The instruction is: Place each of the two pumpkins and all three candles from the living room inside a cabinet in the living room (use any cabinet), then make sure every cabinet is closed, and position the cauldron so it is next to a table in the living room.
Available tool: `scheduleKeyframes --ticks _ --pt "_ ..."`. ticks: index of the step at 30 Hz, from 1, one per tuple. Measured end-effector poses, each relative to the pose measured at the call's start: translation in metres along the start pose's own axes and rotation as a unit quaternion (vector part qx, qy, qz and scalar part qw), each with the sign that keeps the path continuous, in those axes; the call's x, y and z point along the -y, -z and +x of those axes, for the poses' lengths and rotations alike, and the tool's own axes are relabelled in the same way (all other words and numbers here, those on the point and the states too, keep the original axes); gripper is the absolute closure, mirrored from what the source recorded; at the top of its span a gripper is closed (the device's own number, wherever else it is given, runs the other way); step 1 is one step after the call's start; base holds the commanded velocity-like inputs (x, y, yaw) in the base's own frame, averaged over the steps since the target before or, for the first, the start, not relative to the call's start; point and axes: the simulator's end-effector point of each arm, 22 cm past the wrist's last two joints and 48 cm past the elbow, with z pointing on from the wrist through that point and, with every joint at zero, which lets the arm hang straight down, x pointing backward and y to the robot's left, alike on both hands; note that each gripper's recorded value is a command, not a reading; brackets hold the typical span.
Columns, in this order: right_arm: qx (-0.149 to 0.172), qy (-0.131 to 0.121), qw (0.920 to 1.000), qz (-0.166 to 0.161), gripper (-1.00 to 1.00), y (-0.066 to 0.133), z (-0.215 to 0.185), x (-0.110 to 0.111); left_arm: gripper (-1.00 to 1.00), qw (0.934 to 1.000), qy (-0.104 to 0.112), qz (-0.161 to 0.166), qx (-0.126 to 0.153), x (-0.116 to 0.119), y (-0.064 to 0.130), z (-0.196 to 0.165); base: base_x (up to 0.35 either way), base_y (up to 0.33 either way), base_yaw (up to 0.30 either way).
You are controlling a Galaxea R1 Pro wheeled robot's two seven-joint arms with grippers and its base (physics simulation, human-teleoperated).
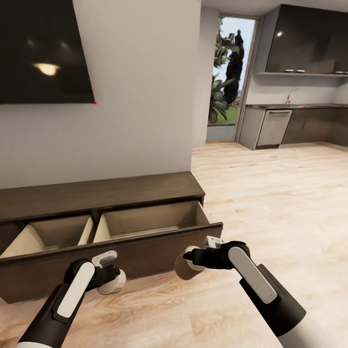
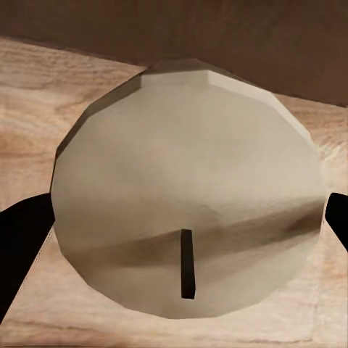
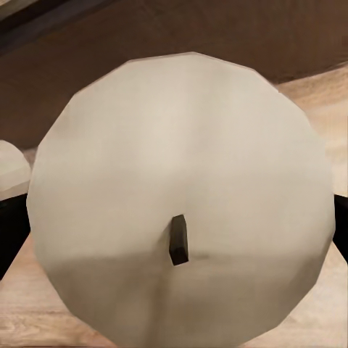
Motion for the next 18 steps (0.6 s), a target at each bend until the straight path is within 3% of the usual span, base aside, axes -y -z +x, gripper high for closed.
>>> scheduleKeyframes --ticks 12,18 --pt "0.002 0.001 1.0000 0.001 1.00 0.0019 -0.0012 -0.0002 1.00 1.0000 0.000 0.002 0.005 0.0017 0.0032 -0.0029 -0.001 0.001 0.279" --pt "0.002 0.000 1.0000 -0.002 1.00 0.0025 -0.0012 -0.0012 1.00 1.0000 0.000 0.002 0.006 0.0022 0.0039 -0.0037 0.000 0.000 0.087"
